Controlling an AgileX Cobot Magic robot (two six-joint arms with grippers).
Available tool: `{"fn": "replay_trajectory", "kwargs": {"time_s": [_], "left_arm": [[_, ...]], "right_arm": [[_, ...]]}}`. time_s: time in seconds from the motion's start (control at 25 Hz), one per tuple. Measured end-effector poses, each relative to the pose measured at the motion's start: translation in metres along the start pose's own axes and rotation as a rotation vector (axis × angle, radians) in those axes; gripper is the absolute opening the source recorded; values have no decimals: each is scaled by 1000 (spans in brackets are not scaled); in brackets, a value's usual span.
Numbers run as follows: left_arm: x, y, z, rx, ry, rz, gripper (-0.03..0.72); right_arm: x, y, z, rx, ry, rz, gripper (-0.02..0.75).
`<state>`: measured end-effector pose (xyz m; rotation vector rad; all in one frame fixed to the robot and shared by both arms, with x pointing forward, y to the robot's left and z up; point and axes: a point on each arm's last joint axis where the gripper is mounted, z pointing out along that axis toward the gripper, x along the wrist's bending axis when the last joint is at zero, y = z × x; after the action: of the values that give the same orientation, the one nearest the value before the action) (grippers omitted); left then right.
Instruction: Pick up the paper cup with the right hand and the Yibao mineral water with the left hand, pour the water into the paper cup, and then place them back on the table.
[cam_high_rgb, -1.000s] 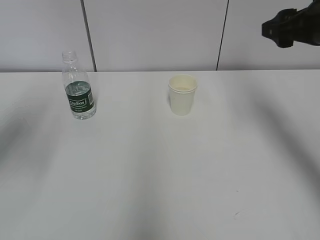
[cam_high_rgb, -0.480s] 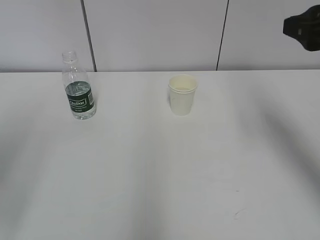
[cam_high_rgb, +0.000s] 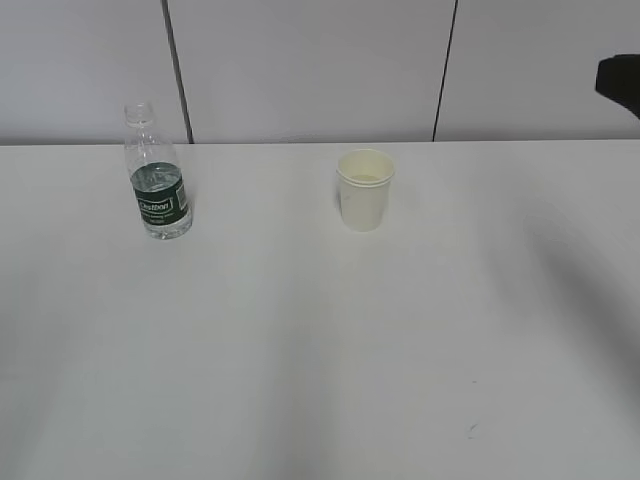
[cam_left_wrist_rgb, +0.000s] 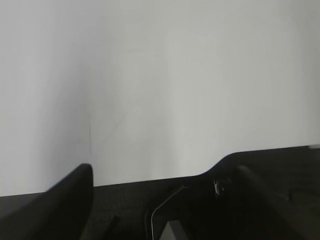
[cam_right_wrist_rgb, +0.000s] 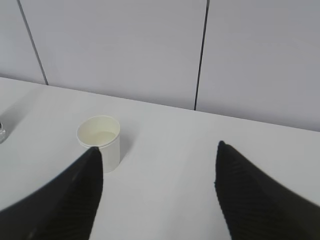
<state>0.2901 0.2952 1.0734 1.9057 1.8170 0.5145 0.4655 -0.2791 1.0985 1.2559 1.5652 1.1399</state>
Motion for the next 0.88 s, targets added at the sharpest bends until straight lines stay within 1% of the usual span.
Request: {"fn": "replay_trajectory", "kwargs": {"time_s": [0.24, 0.4, 0.6, 0.68, 0.88], "left_arm": [[2, -33, -1, -122, -5, 11, 513], [3, -47, -11, -277, -11, 15, 513], [4, -62, -18, -444, -19, 18, 513], [4, -64, -18, -466, -20, 18, 513], [4, -64, -17, -471, -20, 18, 512]], "right_arm": [[2, -2, -16, -29, 0, -3, 551], [4, -10, -23, -25, 3, -1, 551], [6, -18, -30, -21, 6, 0, 551], [6, -22, -33, -18, 7, 2, 551], [8, -37, -38, 6, 10, 4, 551]]}}
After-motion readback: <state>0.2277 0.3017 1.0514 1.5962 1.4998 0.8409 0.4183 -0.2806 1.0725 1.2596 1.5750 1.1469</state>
